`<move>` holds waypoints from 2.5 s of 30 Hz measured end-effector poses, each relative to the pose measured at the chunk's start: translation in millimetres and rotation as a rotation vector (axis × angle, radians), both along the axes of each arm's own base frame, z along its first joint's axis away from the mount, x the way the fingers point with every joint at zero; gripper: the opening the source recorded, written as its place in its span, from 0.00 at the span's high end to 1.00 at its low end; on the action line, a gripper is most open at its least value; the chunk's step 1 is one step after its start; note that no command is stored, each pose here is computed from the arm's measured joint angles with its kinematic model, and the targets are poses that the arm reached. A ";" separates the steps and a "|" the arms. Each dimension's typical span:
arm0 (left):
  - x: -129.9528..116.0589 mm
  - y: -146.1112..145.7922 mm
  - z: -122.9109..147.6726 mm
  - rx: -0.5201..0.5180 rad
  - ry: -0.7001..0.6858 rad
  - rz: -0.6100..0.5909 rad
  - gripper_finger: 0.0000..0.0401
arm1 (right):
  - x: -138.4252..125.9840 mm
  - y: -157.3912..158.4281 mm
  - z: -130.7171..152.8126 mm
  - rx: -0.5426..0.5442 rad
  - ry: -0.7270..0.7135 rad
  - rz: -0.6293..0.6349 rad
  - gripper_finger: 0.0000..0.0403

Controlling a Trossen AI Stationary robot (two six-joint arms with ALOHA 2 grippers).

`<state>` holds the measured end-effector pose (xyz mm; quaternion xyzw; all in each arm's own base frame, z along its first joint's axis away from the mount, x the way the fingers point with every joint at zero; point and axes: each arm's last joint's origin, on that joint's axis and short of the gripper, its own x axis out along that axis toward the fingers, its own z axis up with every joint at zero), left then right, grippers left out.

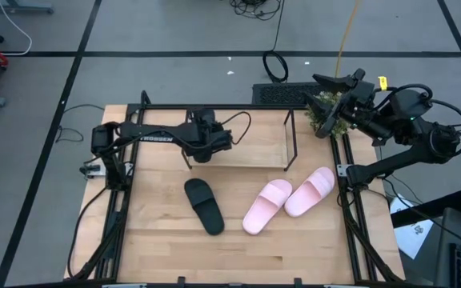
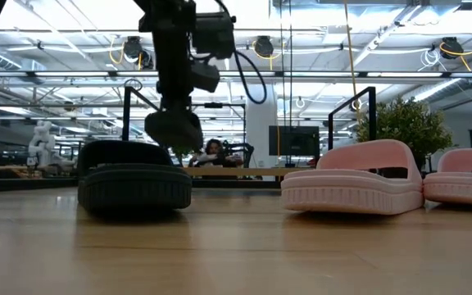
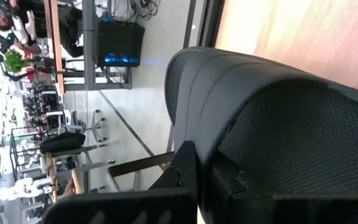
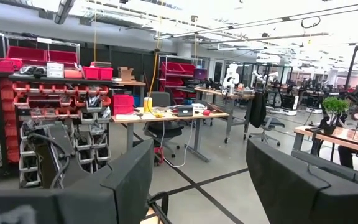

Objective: Pick and place slides into the shelf
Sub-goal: Put the top black slipper on the shelf, then put the black slipper on the shelf

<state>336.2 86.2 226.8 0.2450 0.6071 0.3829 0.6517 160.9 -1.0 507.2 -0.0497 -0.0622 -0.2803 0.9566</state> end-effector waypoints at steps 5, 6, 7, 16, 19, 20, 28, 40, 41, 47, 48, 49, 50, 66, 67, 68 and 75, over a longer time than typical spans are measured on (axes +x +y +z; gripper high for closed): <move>-3.2 -0.5 -15.6 -0.005 0.025 -0.021 1.00 | 0.0 0.0 0.0 0.000 0.000 0.000 0.39; -2.9 -0.5 -17.4 -0.012 0.014 -0.022 1.00 | 0.0 0.0 0.0 0.000 0.000 -0.001 0.39; -3.7 -0.4 -19.7 -0.015 0.016 -0.023 1.00 | 0.0 0.0 0.0 0.000 0.000 0.000 0.39; -7.9 4.5 -30.4 -0.014 0.017 -0.011 1.00 | 0.0 0.0 0.0 0.013 -0.008 0.001 0.39; -8.9 4.4 -32.8 -0.015 0.019 -0.010 1.00 | 0.0 0.0 0.0 0.016 -0.010 0.002 0.39; -9.3 4.3 -33.7 -0.017 0.021 -0.011 1.00 | 0.0 -0.1 0.0 0.016 -0.010 0.002 0.39; -11.0 3.9 -41.0 -0.016 0.019 -0.019 1.00 | 0.3 0.0 -0.1 0.016 -0.009 0.004 0.39; -12.9 5.5 -46.7 -0.063 0.007 -0.025 0.96 | 0.4 0.1 -0.1 0.015 -0.009 0.005 0.39; -13.0 6.2 -46.8 -0.075 0.001 -0.023 0.95 | 0.4 0.1 -0.1 0.015 -0.009 0.006 0.39; -13.9 9.3 -46.7 -0.081 -0.015 -0.004 0.89 | 0.4 0.1 -0.1 0.015 -0.009 0.006 0.39; -13.8 9.1 -46.8 -0.081 -0.013 -0.006 0.88 | 0.4 0.1 -0.1 0.015 -0.009 0.006 0.39; -13.8 9.0 -46.8 -0.085 -0.011 -0.010 0.86 | 0.4 0.1 -0.1 0.015 -0.009 0.006 0.39; -13.7 8.8 -46.9 -0.088 -0.009 -0.013 0.85 | 0.4 0.1 -0.1 0.015 -0.009 0.006 0.39; -4.0 4.1 -35.1 -0.093 -0.059 -0.027 0.60 | 0.5 0.1 -0.2 0.013 -0.007 0.006 0.39; -2.9 4.3 -33.3 -0.091 -0.066 -0.028 0.59 | 0.4 0.1 -0.2 0.013 -0.007 0.006 0.39; -1.5 3.9 -31.3 -0.089 -0.072 -0.031 0.58 | 0.4 0.1 -0.2 0.012 -0.007 0.006 0.39; 5.9 -1.3 -6.3 -0.089 -0.063 -0.044 0.50 | 0.5 0.1 -0.3 0.003 0.000 0.004 0.39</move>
